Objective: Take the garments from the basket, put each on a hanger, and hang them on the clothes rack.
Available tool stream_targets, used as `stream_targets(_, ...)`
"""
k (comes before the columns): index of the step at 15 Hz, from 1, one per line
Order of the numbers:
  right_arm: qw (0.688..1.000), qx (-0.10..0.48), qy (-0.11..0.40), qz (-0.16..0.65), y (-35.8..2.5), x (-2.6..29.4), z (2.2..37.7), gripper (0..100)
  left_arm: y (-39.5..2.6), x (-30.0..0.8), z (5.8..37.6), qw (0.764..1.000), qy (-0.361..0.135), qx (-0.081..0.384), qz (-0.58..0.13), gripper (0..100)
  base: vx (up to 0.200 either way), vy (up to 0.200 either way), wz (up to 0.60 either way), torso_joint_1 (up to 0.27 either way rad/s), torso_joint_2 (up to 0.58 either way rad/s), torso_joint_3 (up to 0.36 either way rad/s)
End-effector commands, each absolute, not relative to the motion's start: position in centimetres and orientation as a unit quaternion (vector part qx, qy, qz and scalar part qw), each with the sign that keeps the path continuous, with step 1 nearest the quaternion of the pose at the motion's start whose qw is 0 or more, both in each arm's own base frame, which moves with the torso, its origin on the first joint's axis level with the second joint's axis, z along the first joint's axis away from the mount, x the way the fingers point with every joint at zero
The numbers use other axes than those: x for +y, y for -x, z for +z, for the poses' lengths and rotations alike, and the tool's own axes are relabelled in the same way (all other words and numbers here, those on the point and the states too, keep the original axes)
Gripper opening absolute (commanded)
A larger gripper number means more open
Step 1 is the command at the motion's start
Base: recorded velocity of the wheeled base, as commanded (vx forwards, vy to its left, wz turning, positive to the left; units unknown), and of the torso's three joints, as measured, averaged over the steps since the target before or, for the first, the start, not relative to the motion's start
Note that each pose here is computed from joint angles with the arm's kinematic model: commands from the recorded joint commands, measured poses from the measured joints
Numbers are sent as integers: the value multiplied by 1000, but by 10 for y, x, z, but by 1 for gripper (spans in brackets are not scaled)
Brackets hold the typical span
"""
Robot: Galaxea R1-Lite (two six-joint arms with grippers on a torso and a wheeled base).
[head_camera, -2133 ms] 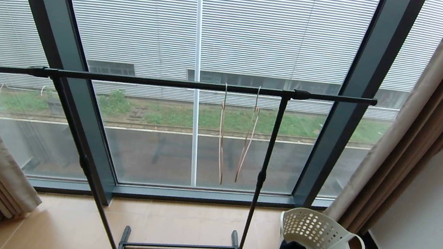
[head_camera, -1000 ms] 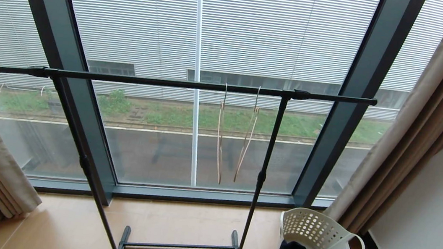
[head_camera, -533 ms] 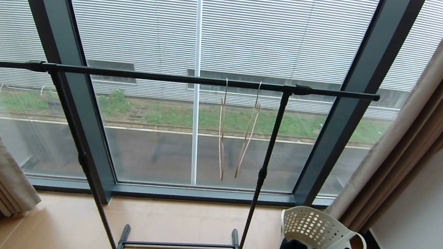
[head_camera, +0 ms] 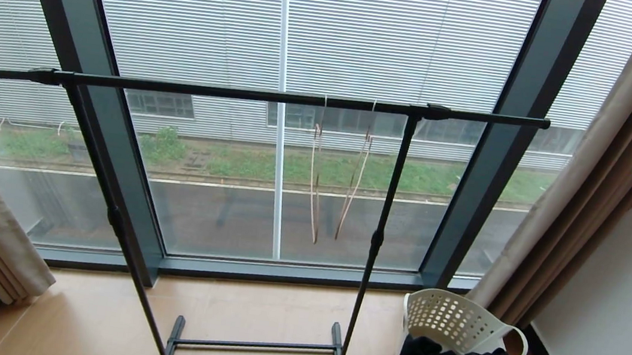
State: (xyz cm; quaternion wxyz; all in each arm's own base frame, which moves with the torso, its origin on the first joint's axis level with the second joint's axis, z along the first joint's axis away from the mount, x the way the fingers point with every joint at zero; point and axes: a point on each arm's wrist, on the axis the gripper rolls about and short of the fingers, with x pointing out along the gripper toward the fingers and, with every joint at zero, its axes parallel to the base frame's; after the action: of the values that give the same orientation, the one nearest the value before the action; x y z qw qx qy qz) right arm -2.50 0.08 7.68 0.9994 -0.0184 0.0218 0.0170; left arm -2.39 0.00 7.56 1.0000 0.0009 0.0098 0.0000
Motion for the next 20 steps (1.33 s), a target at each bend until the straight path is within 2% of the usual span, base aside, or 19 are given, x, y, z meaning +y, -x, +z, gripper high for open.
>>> stream_targets(1, 999, 22, 19, 17, 25, 1, 77, 100, 24, 0, 76, 1000, -1, 10, 0, 100, 0, 0, 0, -163, 344, 188)
stream_targets(11, 999, 22, 18, 17, 25, 1, 77, 100, 24, 0, 76, 1000, -1, 10, 0, 100, 0, 0, 0, -172, 369, 192)
stream_targets(20, 999, 22, 18, 17, 25, 1, 77, 100, 24, 0, 76, 1000, -1, 10, 0, 100, 0, 0, 0, -247, 537, 288)
